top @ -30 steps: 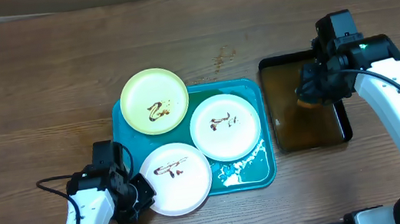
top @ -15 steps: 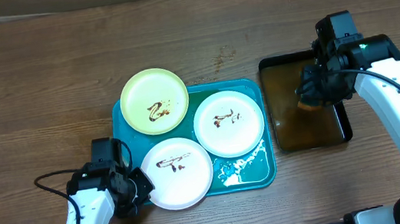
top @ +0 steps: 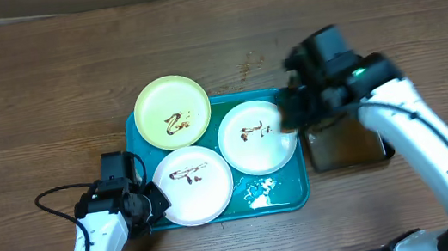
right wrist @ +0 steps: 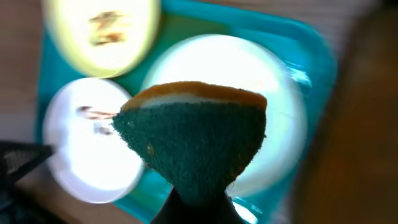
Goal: Clean dirty plates on tray and stack at the side
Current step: 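Carry the sponge with the right gripper over the front white plate, then scrub the front white plate with the sponge while left gripper holds it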
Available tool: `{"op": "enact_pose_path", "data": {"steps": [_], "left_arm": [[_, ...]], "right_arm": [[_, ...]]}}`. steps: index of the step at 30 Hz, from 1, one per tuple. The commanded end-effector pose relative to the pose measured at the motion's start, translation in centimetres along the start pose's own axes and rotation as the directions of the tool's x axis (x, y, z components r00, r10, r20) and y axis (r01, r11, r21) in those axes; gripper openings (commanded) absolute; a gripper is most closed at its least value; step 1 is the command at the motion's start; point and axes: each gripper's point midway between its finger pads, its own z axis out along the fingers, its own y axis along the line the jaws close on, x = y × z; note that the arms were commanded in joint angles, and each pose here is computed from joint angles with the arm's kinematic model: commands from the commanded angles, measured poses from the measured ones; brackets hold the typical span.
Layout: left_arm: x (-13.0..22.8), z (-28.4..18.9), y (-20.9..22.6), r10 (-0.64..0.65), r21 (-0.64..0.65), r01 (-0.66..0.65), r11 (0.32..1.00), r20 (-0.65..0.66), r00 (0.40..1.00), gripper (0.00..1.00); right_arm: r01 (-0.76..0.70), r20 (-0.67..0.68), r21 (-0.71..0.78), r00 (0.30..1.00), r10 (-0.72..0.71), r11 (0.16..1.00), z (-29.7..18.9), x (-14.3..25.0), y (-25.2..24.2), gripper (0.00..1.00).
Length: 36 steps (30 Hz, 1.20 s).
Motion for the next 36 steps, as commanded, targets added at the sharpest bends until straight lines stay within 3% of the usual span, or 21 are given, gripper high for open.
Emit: {"op": "enact_pose_path", "data": {"steps": [1,9,16,36], "left_arm": [[0.6,0.5,0.7,0.029,-0.026,-0.030,0.999,-0.016,0.999,0.04],[0.6,0.5,0.8,0.029,-0.028,-0.030,0.999,-0.018,0.999,0.04],[0.7,0.5,0.8,0.029,-0.028,-0.030,0.999,-0.018,0.999,0.04],[0.7,0.5,0.8,0.029,-0.027,-0.030,0.999,-0.018,0.999,0.04]], "right_arm": [[0.045,0.017,-0.087,0.999,-0.044,0.995,1.0,-0.1,4.8,0.04],[0.091,-0.002,-0.190,0.996,-0.093,0.978,6.4,1.2,12.4,0.04],[0.175,-0.026,-0.372,0.980,-0.199,0.911,10.6,3.5,18.7,0.04],[0.097,-0.121,-0.435,0.979,-0.166,0.895,17.8,5.8,19.9,0.04]]}}
